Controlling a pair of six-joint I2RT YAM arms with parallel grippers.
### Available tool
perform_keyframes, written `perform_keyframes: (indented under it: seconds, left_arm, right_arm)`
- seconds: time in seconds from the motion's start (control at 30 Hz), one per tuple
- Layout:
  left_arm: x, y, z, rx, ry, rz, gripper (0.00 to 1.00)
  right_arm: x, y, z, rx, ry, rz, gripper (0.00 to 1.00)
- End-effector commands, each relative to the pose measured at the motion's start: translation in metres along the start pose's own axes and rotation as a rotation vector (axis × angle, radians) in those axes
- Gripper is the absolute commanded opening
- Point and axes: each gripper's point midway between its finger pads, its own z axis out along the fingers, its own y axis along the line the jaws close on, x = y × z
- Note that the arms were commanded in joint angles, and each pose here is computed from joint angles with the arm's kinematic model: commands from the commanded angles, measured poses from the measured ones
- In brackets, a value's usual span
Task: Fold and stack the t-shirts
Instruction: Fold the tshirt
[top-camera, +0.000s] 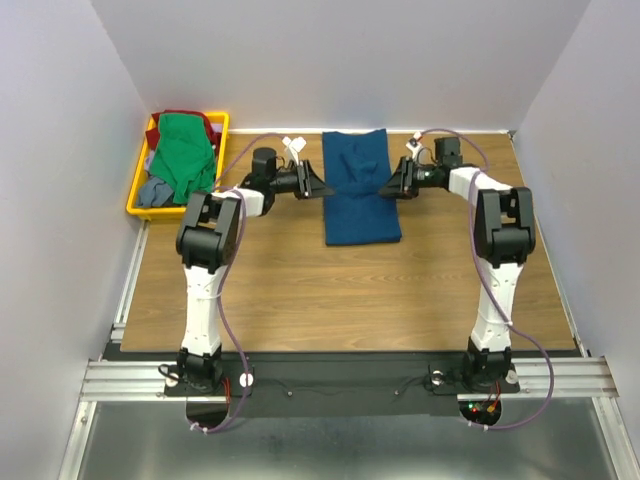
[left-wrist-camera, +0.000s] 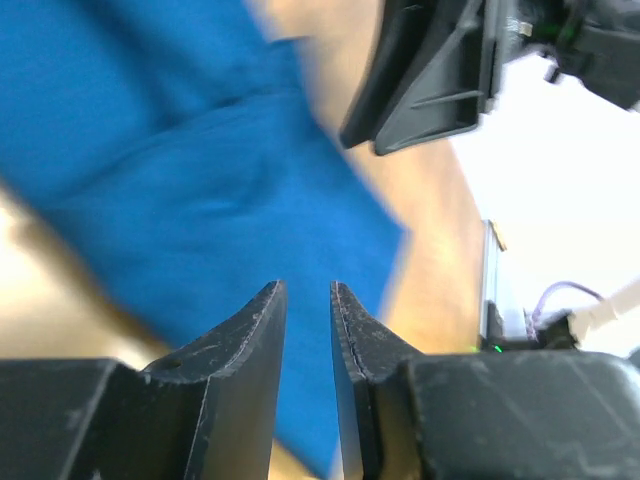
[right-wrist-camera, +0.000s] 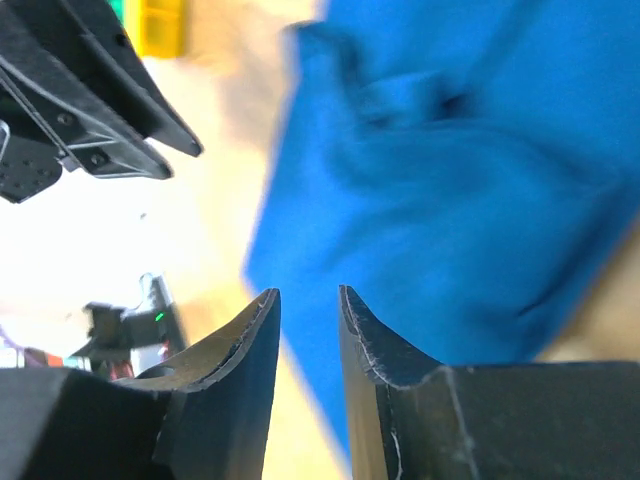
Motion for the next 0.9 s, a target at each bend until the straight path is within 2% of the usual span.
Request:
perform_keyframes:
  seconds: [0.0, 0.13, 0.27, 0.57, 0.73, 0.8, 0.87]
  left_arm:
    - [-0.023, -0.104, -0.020, 0.147, -0.042, 0.261, 0.35]
    - [0.028, -0.094, -0.020, 0.136, 0.010, 0.150, 0.35]
    - [0.060, -0.076, -0.010, 0.143, 0.049, 0.071, 0.34]
    - [0.100, -0.036, -0.006, 0.057, 0.108, -0.051, 0.31]
    - [0.126, -0.023, -0.021, -0.048, 0.133, -0.096, 0.26]
    - [0.130, -0.033, -0.031, -0.050, 0.132, -0.058, 0.25]
    - [0.123, -0.052, -0.037, -0.024, 0.129, -0.002, 0.25]
  right_arm:
    - [0.009, 0.056, -0.030, -0.067, -0.012, -0.083, 0.36]
    - [0.053, 0.037, -0.028, -0.048, 0.045, -0.006, 0.35]
    - [0.081, 0.006, -0.020, 0.006, 0.083, 0.038, 0.34]
    - [0.118, -0.042, -0.010, 0.116, 0.139, 0.134, 0.33]
    - [0.134, -0.042, -0.017, 0.144, 0.163, 0.143, 0.33]
    - [0.144, -0.035, -0.022, 0.138, 0.181, 0.140, 0.33]
    - [0.140, -0.012, -0.032, 0.111, 0.179, 0.061, 0.33]
